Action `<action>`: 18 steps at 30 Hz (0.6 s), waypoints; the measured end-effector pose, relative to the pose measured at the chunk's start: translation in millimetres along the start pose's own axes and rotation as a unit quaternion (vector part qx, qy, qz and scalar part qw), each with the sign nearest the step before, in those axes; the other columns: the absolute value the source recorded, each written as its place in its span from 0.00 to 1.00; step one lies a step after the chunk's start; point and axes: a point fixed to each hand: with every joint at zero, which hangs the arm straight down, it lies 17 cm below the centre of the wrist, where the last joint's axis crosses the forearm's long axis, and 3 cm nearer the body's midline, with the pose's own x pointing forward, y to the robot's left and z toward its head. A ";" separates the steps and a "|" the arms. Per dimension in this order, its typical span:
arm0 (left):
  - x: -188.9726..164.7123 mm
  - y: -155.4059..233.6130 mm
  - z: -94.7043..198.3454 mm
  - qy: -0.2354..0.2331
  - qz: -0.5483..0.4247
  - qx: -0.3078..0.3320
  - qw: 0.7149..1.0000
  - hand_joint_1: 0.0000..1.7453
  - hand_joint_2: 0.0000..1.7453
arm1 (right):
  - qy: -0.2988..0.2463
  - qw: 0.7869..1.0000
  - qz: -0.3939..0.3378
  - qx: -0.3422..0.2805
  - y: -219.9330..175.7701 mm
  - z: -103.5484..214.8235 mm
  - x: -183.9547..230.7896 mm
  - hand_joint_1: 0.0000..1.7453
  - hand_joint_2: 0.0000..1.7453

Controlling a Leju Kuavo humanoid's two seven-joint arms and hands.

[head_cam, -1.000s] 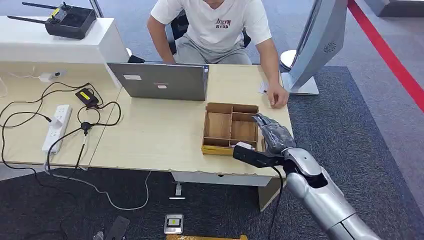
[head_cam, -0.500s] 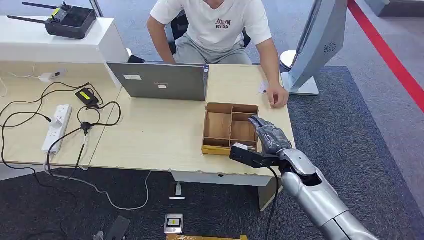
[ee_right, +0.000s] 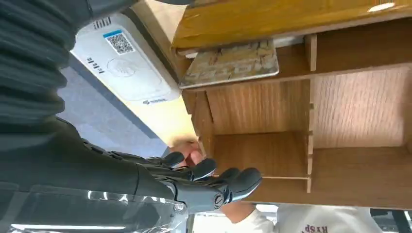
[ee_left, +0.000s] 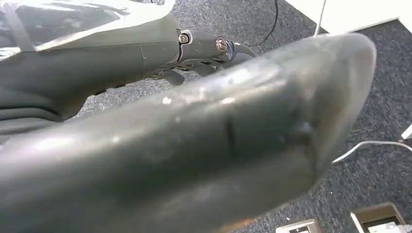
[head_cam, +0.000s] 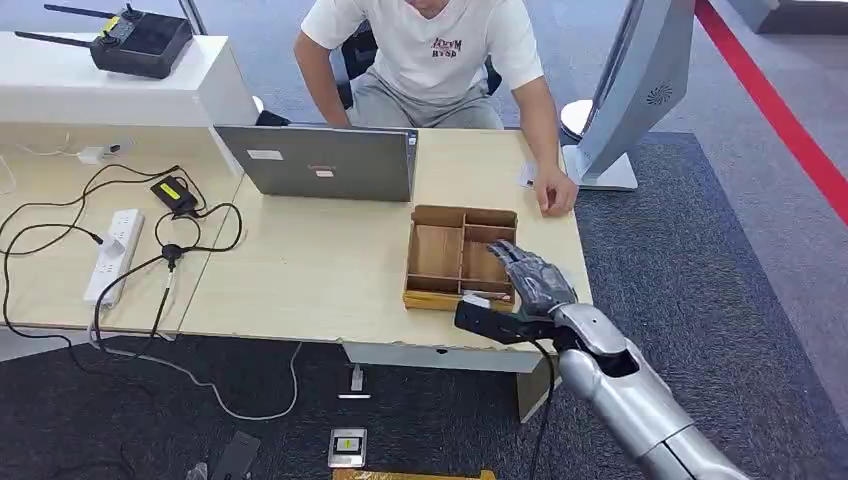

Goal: Pass the card to the sensor for recognition and then transmit it.

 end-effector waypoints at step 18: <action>-4.2 -0.9 1.7 0.003 0.001 -0.001 1.000 0.00 0.00 | -0.019 1.000 -0.003 0.014 19.9 -2.2 22.8 0.00 1.00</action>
